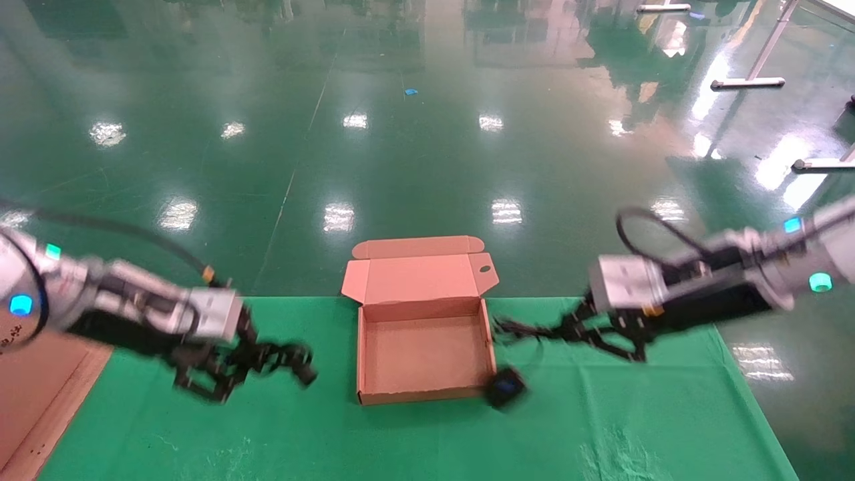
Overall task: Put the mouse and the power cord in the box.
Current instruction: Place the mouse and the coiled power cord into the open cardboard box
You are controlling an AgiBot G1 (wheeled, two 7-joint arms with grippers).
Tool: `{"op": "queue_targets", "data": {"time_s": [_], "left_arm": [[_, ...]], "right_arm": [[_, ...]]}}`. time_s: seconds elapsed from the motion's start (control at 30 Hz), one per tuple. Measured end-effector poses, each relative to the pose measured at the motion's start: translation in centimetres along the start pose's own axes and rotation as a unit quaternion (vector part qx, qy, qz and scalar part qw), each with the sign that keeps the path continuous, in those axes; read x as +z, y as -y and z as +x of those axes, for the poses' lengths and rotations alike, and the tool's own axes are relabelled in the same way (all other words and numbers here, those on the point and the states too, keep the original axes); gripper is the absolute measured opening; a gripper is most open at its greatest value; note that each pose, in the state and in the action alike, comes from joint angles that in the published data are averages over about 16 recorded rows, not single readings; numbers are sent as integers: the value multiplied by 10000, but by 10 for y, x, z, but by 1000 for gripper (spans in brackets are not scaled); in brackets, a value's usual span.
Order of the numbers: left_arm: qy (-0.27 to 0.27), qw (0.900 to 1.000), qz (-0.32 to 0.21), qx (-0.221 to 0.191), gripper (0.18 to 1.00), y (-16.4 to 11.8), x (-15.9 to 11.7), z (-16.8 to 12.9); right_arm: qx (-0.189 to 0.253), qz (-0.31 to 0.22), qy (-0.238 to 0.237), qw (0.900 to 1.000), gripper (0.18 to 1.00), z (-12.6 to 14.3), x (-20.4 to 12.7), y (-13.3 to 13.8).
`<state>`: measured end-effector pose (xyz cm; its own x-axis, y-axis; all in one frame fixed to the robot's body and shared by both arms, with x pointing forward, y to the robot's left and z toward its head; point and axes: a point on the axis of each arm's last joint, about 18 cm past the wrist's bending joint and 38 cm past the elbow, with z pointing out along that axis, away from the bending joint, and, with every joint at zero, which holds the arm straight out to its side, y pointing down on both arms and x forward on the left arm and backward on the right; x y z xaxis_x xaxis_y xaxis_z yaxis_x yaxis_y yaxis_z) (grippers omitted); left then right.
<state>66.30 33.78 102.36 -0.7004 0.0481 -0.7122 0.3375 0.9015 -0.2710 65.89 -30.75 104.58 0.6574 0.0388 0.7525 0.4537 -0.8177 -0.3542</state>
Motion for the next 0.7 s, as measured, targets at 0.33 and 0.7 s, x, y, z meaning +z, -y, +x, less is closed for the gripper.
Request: {"op": "queue_targets", "data": {"time_s": [0.33, 0.7], "left_arm": [[753, 9933, 124, 866, 194, 87, -57, -72], [1062, 9856, 181, 1305, 194, 128, -67, -96]], "right_arm": [[-645, 290, -541, 9960, 202, 66, -33, 95], [-864, 356, -705, 9931, 202, 86, -43, 134]]}}
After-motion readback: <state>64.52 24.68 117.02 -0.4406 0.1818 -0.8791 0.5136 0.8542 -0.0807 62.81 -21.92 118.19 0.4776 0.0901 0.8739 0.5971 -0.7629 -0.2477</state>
